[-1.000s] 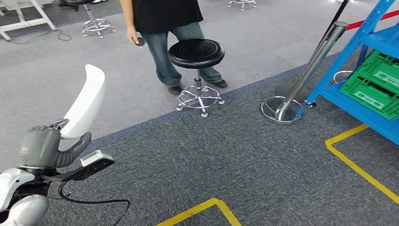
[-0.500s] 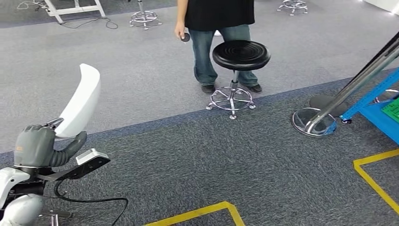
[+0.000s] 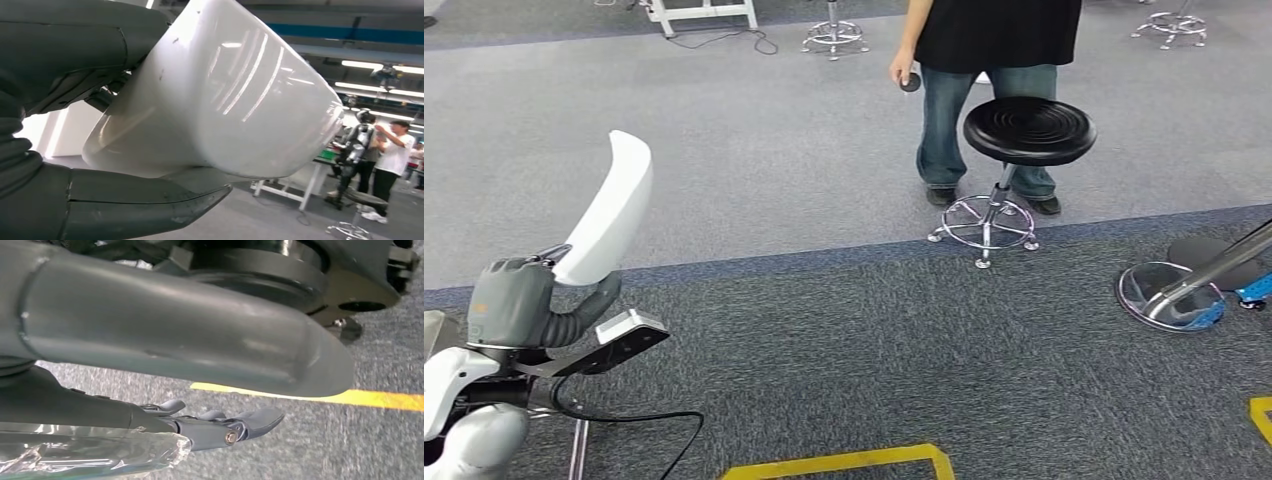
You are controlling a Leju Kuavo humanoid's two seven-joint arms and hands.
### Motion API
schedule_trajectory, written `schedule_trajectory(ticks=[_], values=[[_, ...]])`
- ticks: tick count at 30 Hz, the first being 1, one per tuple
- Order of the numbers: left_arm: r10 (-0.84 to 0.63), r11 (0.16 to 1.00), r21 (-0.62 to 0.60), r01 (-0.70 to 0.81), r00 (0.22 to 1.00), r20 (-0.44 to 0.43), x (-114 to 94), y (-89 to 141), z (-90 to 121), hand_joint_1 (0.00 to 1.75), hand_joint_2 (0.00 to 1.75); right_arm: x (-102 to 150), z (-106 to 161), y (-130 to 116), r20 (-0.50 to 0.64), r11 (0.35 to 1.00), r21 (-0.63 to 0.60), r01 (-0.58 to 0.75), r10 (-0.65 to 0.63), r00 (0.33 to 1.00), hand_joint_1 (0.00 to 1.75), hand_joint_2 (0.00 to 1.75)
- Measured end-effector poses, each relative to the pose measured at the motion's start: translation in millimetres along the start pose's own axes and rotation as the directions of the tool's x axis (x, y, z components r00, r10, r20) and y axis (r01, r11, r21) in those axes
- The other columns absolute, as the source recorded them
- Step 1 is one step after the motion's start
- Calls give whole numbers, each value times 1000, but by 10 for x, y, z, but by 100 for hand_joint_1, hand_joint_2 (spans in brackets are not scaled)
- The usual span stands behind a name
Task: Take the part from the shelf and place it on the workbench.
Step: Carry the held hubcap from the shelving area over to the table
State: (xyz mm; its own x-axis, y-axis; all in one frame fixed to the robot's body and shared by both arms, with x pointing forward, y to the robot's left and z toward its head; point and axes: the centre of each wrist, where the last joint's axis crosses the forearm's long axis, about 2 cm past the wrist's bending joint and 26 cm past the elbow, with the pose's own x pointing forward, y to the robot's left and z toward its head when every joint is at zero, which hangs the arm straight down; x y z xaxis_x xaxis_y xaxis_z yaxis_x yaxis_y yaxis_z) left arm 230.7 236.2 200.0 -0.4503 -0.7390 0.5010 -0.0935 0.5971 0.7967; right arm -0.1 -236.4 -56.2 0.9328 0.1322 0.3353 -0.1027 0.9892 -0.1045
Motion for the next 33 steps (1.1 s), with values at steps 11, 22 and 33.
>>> schedule_trajectory(ticks=[11,22,33], values=[[-1,1000,2,1,1000,2,5,5,-22,175,175,-22,3,-2,-8,1000,-6,3,-3,1000,0,0],[5,1000,4,-5,1000,2,21,-1,-33,175,175,-35,1,-20,-12,1000,-4,5,-5,1000,0,0],[6,1000,7,-6,1000,2,25,2,-42,175,175,-22,-10,-48,-9,1000,-10,5,-5,1000,0,0]])
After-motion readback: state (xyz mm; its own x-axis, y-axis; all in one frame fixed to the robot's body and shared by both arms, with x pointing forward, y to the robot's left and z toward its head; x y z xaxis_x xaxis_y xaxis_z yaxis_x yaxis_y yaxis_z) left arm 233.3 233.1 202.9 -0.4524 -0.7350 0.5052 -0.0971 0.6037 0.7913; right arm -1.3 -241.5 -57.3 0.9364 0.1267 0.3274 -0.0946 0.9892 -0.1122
